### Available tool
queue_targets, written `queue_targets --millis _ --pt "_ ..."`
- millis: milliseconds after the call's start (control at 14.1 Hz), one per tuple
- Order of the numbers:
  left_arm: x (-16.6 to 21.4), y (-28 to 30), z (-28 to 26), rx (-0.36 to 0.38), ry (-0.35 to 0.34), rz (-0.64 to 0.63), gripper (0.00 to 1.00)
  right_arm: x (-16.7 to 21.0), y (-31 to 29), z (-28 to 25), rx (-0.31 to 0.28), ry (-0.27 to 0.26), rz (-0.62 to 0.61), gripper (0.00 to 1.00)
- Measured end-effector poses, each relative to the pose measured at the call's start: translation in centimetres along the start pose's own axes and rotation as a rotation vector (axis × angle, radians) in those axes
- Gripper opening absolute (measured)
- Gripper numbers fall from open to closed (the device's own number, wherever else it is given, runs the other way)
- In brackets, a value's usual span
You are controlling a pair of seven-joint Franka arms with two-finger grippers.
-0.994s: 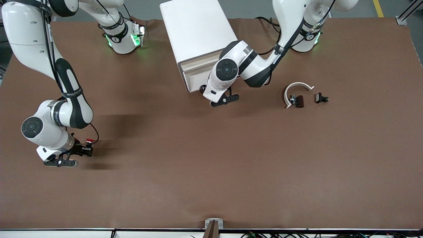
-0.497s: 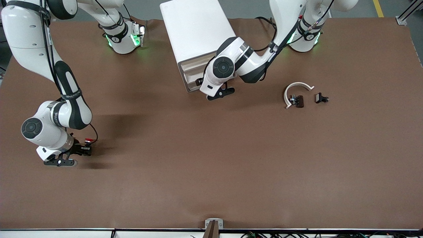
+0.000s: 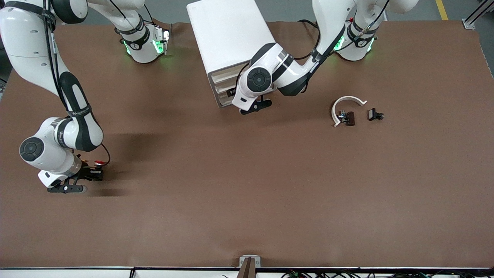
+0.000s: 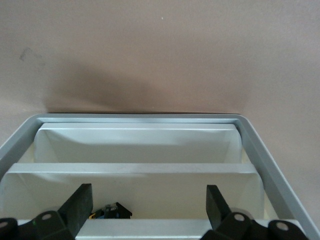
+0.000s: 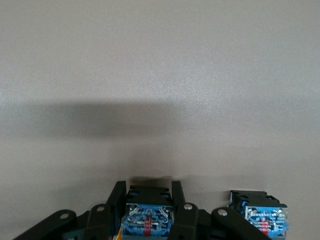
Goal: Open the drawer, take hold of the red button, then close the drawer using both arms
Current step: 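Lower the red button beside the yellow button while the left gripper shuts the drawer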
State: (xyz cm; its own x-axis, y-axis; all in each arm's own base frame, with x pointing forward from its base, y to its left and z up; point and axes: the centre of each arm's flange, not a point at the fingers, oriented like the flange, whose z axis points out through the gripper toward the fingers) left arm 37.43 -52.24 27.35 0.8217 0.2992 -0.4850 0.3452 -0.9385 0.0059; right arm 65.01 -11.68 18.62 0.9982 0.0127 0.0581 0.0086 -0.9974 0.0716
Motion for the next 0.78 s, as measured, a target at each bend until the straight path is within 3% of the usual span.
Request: queue_targets --millis 781 --pt "-0.92 0.29 0.35 0.002 -0.01 -0.008 1.0 -0.76 0.91 0.82 0.003 -0.023 0.016 0.41"
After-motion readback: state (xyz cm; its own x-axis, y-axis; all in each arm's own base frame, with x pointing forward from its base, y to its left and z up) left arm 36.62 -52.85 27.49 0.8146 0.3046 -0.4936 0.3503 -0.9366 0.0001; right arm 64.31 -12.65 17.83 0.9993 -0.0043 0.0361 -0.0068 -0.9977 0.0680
